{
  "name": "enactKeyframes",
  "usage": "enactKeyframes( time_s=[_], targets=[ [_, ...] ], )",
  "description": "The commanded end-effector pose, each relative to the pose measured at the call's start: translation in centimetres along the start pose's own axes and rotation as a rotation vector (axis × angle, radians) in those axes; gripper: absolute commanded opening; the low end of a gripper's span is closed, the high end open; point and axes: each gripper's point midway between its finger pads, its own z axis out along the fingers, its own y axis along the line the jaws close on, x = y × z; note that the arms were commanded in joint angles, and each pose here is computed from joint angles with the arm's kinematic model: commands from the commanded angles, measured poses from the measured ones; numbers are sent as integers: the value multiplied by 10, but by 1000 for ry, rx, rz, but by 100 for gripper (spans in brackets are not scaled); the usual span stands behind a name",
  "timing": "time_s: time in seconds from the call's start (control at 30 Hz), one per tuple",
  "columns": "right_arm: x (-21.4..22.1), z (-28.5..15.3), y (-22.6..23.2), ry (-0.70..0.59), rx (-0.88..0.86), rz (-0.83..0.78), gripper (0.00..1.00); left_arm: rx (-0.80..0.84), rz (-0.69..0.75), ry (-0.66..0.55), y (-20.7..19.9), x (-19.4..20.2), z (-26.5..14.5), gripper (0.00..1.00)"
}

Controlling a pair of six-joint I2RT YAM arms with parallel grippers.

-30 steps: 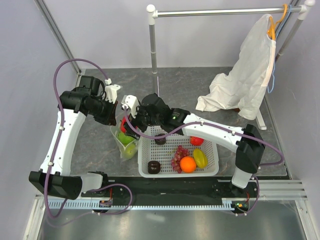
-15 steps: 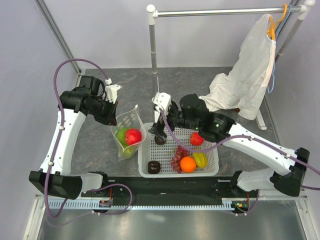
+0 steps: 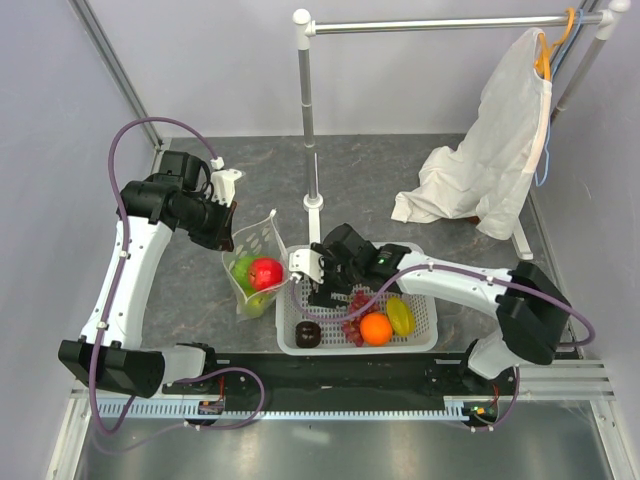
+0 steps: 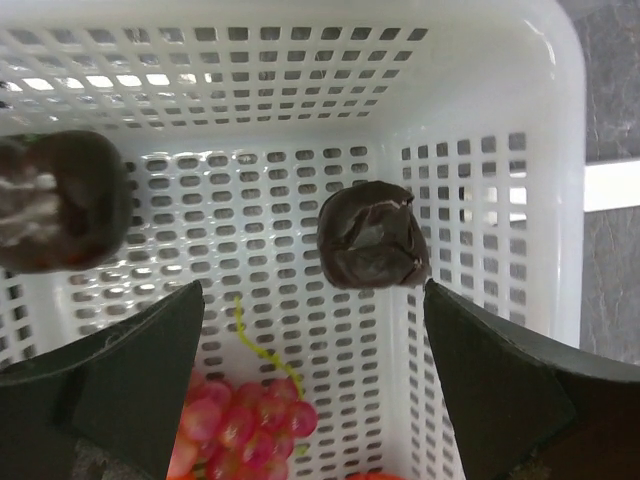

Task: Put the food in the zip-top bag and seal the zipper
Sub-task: Pick up the fake fruit from the bin.

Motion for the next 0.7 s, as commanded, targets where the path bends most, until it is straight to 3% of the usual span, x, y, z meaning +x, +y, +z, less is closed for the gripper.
enactKeyframes(
  time_s=[0.0, 0.47, 0.57, 0.67],
  targets=[
    [-11, 20, -17, -51, 28, -115, 97, 18, 9, 41, -6, 12, -8, 2],
    [28, 56, -28, 28, 18, -161, 95, 9, 14, 52, -4, 18, -5, 2],
    [32, 50, -28, 27, 13, -164, 91, 10, 15, 55, -4, 19, -4, 2],
    [36, 43, -20, 27, -5, -170, 79, 14, 12, 56, -4, 18, -3, 2]
  ],
)
